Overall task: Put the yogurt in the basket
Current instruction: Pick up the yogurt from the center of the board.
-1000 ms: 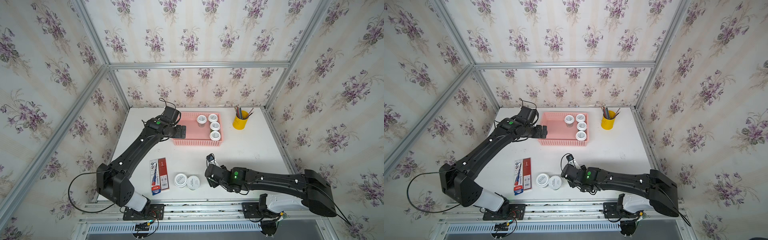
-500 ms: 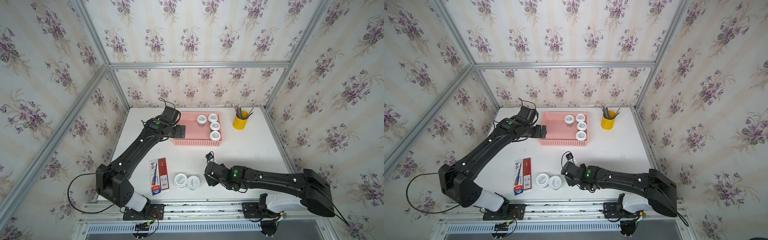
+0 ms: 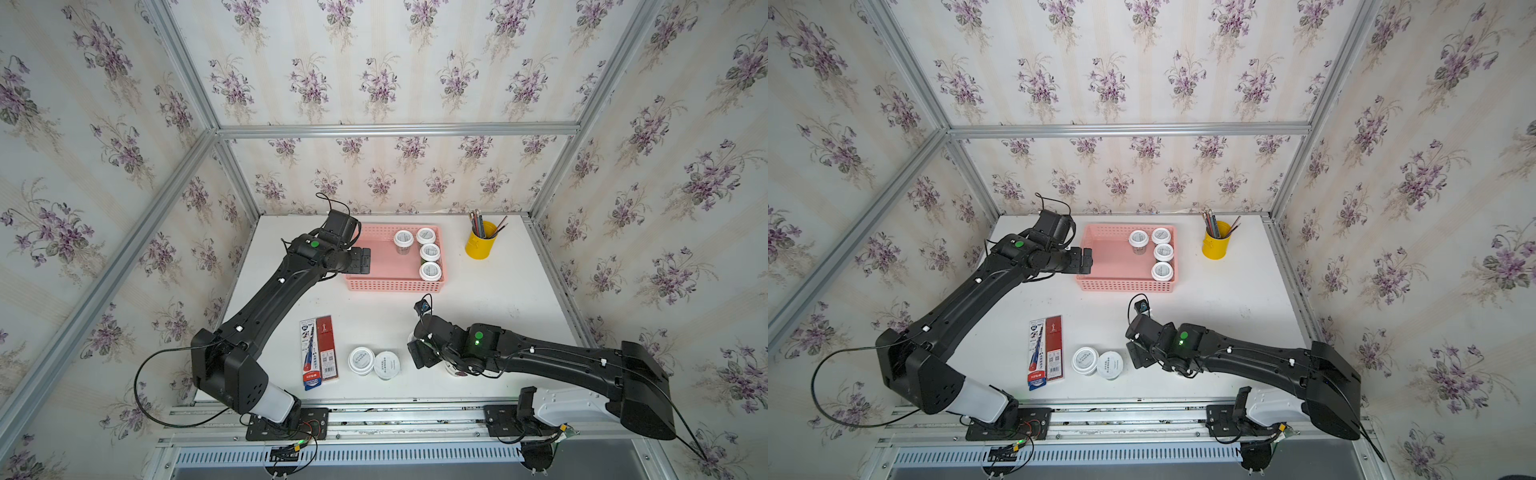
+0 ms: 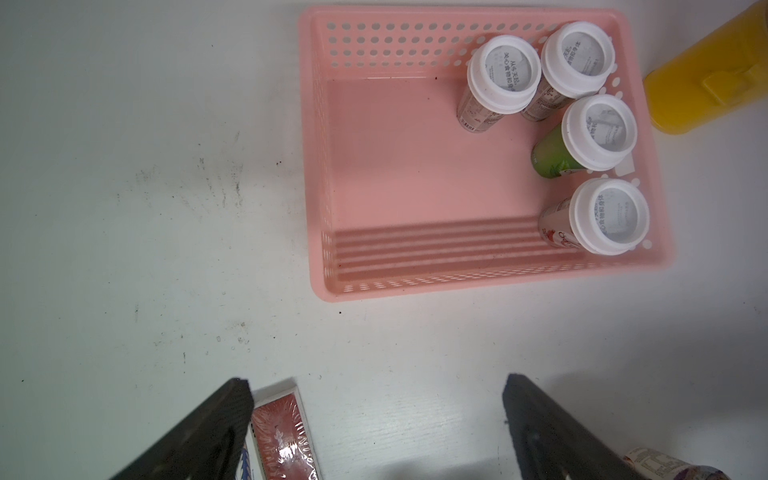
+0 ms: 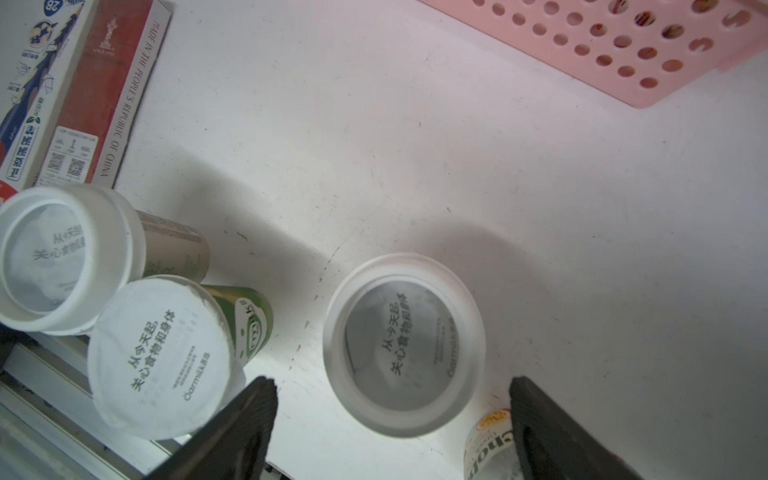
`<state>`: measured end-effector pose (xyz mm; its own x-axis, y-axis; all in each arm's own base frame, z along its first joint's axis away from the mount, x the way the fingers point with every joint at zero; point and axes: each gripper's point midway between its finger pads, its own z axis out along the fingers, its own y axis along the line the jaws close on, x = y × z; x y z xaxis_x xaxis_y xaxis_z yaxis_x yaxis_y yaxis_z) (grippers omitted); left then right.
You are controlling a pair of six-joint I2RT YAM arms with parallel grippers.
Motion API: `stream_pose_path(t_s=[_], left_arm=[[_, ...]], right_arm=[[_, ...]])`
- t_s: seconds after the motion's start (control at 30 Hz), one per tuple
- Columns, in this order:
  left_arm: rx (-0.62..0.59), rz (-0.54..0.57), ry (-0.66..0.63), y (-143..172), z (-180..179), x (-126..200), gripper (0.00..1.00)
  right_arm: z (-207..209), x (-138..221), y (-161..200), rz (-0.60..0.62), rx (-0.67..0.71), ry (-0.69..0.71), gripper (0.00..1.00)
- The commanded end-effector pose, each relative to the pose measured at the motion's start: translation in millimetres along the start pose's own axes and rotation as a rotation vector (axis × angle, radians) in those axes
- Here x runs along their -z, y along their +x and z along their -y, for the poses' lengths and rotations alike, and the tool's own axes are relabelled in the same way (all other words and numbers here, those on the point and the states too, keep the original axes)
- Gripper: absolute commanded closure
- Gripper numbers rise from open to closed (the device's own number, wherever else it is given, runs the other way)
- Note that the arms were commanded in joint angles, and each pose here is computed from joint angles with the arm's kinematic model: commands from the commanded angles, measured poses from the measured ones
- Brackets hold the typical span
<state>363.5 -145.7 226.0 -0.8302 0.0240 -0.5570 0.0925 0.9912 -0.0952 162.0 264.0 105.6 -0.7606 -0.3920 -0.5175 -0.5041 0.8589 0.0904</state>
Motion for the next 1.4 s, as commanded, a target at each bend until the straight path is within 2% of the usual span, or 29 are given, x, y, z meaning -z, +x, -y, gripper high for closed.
stream_pose_path(t_s=[0.0, 0.77, 1.37], left_arm=[[-0.018, -0.028, -0.011, 4, -3, 2, 0.01], [-0.09, -0.096, -0.03, 20, -13, 8, 0.01], [-0.063, -0.083, -0.031, 25, -21, 7, 0.01]], right_arm=[[-2, 3, 4, -0.035, 0.022, -0.016, 0.08], [5, -20, 5, -0.102, 0.041, 0.031, 0.06], [10, -34, 12, -0.138, 0.058, 0.078, 0.16]])
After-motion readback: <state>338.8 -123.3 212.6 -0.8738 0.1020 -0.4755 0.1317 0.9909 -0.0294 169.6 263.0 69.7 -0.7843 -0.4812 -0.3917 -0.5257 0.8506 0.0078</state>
